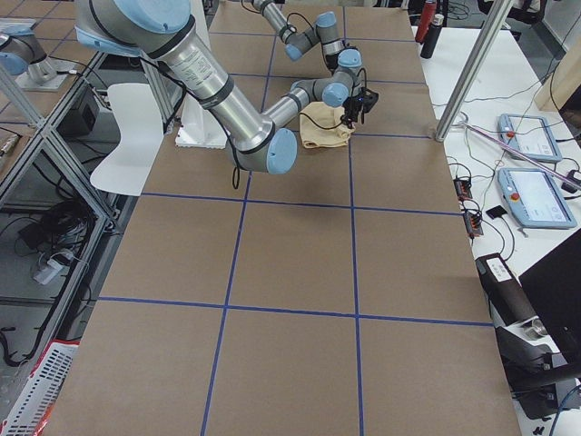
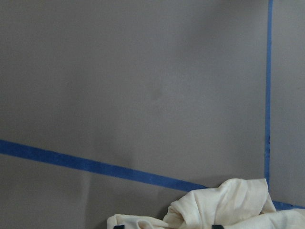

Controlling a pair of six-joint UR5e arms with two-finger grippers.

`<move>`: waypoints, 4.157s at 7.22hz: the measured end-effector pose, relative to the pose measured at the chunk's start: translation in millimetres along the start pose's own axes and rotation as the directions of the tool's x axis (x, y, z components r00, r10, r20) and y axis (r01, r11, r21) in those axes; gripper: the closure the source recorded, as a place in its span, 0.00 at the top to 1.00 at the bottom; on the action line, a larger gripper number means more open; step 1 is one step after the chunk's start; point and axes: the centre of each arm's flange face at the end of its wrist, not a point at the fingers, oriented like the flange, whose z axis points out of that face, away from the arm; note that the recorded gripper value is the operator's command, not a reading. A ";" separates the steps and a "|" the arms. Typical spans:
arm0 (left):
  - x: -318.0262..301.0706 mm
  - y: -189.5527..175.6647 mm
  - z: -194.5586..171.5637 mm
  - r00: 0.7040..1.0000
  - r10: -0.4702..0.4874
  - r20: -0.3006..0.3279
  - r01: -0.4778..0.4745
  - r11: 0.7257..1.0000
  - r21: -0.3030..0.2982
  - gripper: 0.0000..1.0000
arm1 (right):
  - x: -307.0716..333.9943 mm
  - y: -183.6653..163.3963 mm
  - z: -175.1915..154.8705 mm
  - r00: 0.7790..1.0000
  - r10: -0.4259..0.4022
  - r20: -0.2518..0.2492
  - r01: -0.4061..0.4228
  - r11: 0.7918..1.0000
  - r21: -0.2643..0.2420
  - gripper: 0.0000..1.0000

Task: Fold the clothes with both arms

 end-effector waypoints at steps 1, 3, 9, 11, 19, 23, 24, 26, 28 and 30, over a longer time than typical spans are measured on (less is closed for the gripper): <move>-2.9 -18.9 -13.0 1.000 -0.001 -0.004 0.001 1.000 -0.012 0.99 | -7.8 -3.8 -9.8 1.000 -0.004 0.013 0.004 1.000 -0.007 1.00; -19.3 -62.2 -45.0 0.999 0.033 -0.003 -0.033 0.999 -0.026 0.99 | -24.7 12.1 -25.0 0.997 -0.062 0.038 0.063 0.997 -0.044 1.00; -76.9 -125.8 -97.3 0.992 0.125 0.029 -0.125 0.992 -0.006 0.99 | -12.6 143.1 29.6 0.869 -0.485 -0.103 0.481 0.875 -0.058 1.00; -81.6 -126.8 -96.8 0.992 0.122 0.035 -0.122 0.993 -0.005 0.99 | -11.0 136.1 45.5 0.820 -0.560 -0.120 0.564 0.826 -0.007 1.00; -91.0 -129.0 -97.4 0.992 0.116 0.046 -0.116 0.993 0.001 0.99 | -57.9 38.1 45.4 0.820 -0.565 -0.086 0.572 0.811 0.125 1.00; -132.8 -173.6 -141.6 0.965 0.242 0.098 -0.249 0.966 0.069 0.99 | -45.9 -89.1 -24.2 0.822 -0.557 -0.120 0.564 0.825 0.036 1.00; -153.0 -184.6 -152.3 0.967 0.221 0.129 -0.235 0.967 0.101 0.99 | -17.6 -124.9 -43.8 0.804 -0.576 -0.147 0.583 0.812 0.012 1.00; -193.3 -197.7 -164.4 0.973 0.140 0.185 -0.175 0.965 0.194 0.99 | 57.7 -176.8 -56.4 0.767 -0.615 -0.185 0.625 0.781 -0.006 1.00; -223.0 -217.0 -190.7 0.974 0.123 0.191 -0.174 0.944 0.279 0.99 | 142.0 -238.7 -77.2 0.760 -0.610 -0.225 0.627 0.779 0.010 1.00; -253.4 -219.2 -204.5 0.959 0.186 0.215 -0.245 0.925 0.292 0.99 | 199.3 -282.3 -89.2 0.748 -0.607 -0.268 0.632 0.775 0.009 1.00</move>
